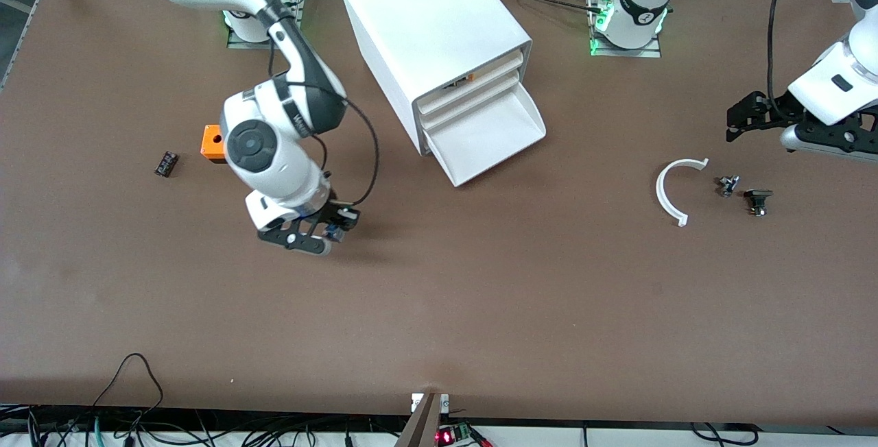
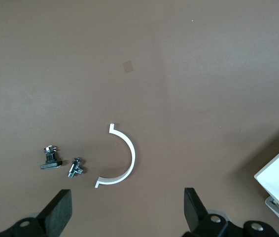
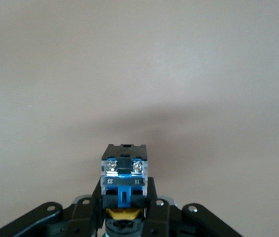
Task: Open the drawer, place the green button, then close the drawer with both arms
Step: 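Lift the green push button with the right gripper while the left withdraws, then carry the push button with the right gripper over the open drawer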
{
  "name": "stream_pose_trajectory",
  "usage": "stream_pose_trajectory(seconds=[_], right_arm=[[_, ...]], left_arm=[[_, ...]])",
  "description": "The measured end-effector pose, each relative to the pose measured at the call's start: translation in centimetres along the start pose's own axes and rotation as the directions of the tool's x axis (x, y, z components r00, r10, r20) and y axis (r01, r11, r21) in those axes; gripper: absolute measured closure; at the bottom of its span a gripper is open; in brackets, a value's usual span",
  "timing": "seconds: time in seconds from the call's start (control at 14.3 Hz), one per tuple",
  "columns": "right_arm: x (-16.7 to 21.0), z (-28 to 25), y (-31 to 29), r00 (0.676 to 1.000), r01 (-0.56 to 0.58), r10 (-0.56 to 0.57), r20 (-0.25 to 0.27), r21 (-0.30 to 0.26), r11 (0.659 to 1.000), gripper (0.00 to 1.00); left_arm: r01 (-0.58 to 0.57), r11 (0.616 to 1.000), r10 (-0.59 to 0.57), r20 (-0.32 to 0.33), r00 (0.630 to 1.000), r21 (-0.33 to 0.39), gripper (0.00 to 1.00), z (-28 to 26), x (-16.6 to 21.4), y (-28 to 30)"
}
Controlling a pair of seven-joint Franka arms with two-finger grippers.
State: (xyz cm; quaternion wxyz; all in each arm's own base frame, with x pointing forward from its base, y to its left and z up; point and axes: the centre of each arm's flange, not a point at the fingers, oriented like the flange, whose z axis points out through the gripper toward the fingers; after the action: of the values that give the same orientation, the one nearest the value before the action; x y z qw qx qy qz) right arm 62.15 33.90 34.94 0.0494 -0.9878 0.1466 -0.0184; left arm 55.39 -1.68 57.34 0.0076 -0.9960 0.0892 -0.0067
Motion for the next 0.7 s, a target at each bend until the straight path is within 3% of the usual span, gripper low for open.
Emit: stream_pose_trajectory(seconds=[0.35, 0.7], right_arm=[[-4.3, -0.2, -4.1, 0.992, -0.125, 0.124, 0.004, 0.008, 0.992, 0.67], [-6.7, -1.9, -7.2, 0.964, -0.266, 0.266, 0.007, 0.021, 0.964, 0.67]], left_arm=[[0.011, 1.000, -0.011, 0.000, 1.000, 0.000, 0.00, 0.0, 0.1, 0.5], [0.012, 1.000, -0.012, 0.000, 1.000, 0.000, 0.00, 0.0, 0.1, 0.5]])
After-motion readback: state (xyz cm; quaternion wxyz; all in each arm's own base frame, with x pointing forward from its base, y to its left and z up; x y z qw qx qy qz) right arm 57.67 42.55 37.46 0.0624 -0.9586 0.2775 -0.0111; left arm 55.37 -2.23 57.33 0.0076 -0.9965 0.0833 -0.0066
